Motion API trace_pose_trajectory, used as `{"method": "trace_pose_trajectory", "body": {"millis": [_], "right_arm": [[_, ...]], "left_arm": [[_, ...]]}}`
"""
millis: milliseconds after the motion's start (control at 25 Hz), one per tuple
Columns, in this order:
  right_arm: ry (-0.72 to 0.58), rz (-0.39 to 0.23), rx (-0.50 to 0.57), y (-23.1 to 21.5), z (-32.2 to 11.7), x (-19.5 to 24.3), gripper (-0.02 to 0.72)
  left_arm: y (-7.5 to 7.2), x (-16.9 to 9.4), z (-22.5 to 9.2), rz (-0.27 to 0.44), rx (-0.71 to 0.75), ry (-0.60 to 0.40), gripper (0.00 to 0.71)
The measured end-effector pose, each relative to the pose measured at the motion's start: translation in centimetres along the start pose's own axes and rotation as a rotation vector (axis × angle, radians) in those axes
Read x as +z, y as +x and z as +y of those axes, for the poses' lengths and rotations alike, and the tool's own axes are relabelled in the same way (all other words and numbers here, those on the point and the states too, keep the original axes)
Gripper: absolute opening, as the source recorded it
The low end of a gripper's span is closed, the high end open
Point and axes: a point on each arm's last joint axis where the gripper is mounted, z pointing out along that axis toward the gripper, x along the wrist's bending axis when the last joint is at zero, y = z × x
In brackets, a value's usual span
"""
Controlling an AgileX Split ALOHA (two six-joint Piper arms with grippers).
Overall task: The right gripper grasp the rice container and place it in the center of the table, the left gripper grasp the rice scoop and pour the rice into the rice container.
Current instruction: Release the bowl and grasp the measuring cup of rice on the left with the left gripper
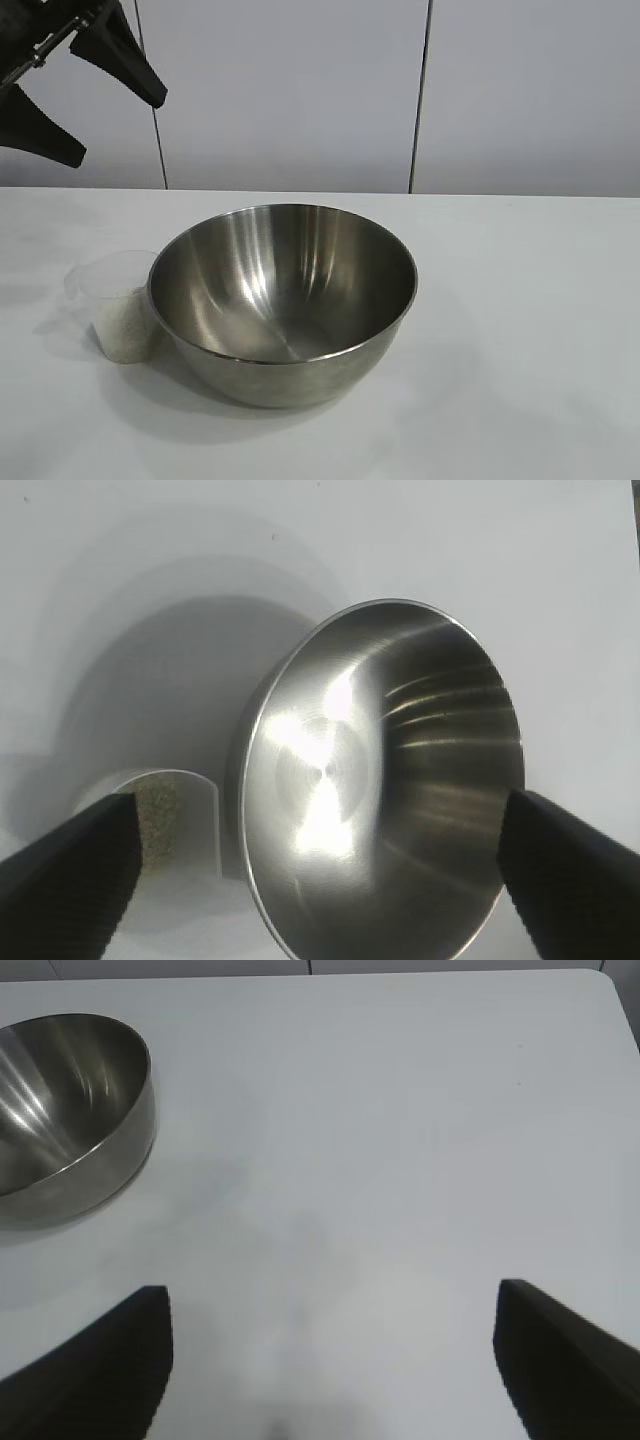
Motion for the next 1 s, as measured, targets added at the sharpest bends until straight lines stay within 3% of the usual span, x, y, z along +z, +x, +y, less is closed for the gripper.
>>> {"method": "trace_pose_trajectory", "body": {"millis": [240, 440, 640, 760, 840, 1000], "right_arm": [[0.0, -0.001, -0.001, 0.0, 0.0, 0.0, 0.599], [0.0, -0.001, -0.001, 0.0, 0.0, 0.0, 0.599], [0.0, -0.001, 0.0, 0.0, 0.0, 0.0, 0.599], [-0.003, -0.001, 0.0, 0.0, 0.0, 0.0, 0.599], [-0.004, -0.001, 0.0, 0.0, 0.0, 0.0, 0.599], [-0.004, -0.001, 0.0, 0.0, 0.0, 0.0, 0.599]], "left_arm": [[-0.8, -0.2, 0.7, -0.074, -0.044, -0.049, 0.695], [-2.2, -2.1, 2.2, -0.068, 0.096, -0.156, 0.691], [-4.7, -6.7, 1.0, 0.173, 0.324, -0.535, 0.665], [-4.9, -5.9, -3.2, 0.32, 0.455, -0.687, 0.663], [-4.1, -4.4, -6.3, 0.425, 0.52, -0.755, 0.663], [-0.6, -1.8, -11.7, 0.652, 0.581, -0.828, 0.663]]}}
